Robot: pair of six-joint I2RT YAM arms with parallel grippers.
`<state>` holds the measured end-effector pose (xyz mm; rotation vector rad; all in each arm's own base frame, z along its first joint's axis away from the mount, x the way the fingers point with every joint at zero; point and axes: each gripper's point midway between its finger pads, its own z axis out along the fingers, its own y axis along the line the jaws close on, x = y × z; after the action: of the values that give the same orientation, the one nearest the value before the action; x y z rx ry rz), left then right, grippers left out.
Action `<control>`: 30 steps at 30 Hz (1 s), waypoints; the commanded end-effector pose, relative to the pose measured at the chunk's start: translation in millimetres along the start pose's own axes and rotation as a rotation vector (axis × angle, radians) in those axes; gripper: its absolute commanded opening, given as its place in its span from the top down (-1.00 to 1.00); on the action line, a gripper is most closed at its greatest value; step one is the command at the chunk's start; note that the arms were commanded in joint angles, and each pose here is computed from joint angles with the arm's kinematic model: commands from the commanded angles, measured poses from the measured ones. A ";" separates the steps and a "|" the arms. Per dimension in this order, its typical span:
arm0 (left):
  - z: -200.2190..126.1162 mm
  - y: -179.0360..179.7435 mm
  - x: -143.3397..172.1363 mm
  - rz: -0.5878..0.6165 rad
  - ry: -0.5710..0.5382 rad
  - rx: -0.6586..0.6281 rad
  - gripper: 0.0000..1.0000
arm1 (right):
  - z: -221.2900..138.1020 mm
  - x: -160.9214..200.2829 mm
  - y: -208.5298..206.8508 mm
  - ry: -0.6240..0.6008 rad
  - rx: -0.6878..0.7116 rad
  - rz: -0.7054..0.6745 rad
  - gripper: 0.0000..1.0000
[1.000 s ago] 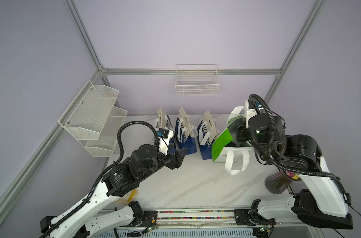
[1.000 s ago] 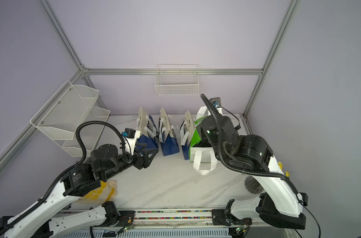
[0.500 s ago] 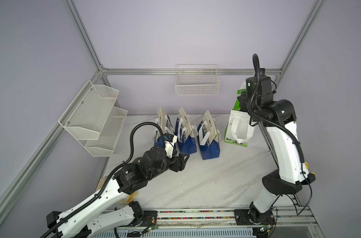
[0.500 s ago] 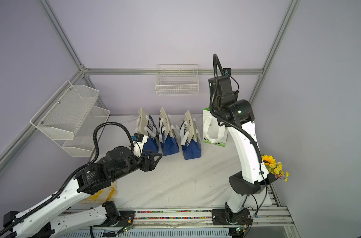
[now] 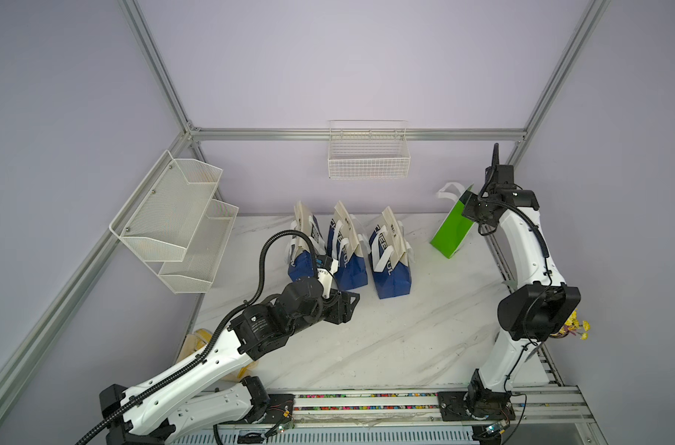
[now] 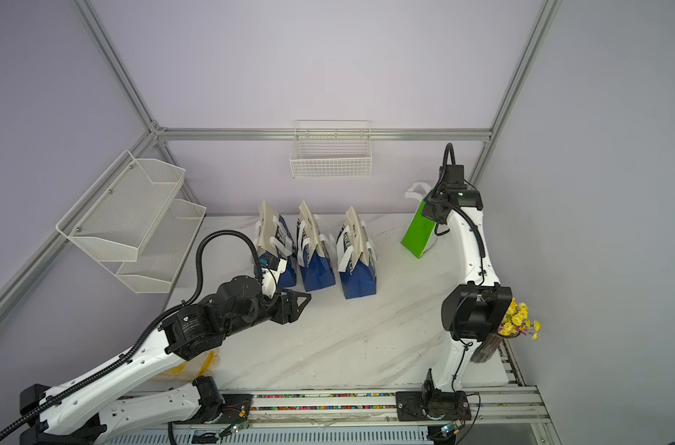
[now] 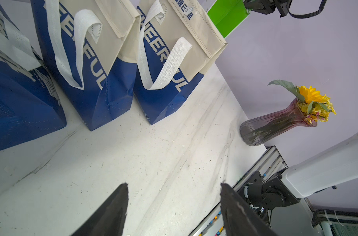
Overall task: Open the takeout bag
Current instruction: Place the takeout bag at the corner of the board.
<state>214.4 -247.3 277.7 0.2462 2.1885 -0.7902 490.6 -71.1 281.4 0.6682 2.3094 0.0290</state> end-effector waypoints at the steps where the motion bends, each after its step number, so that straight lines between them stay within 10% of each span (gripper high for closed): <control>1: 8.5 0.7 -0.1 -0.039 -0.008 0.011 -0.40 | 16.8 -6.5 -4.0 -0.004 -0.048 0.083 1.00; 6: 14.6 1.9 -1.8 -0.066 -0.004 0.017 -0.38 | 23.3 -12.5 -21.2 -0.011 -0.039 0.122 1.00; 10: 13.2 1.9 -5.6 -0.072 -0.019 0.027 -0.39 | 1.1 -22.6 -17.0 -0.060 -0.074 0.127 0.12; 13: 11.6 4.3 -8.6 -0.079 -0.028 0.024 -0.39 | -27.5 -33.5 -15.1 -0.134 -0.103 0.155 -0.10; 23: 6.4 14.0 -7.3 -0.095 -0.042 0.018 -0.38 | -114.7 -49.2 8.0 -0.261 -0.176 0.081 -0.23; 30: 5.8 52.6 -10.7 -0.179 -0.064 -0.091 -0.44 | -167.0 49.4 157.2 -0.230 -0.329 -0.303 -0.22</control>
<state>237.1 -224.0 262.5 0.0892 2.2047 -0.7967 442.3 69.8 421.9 0.2853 2.0228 0.2210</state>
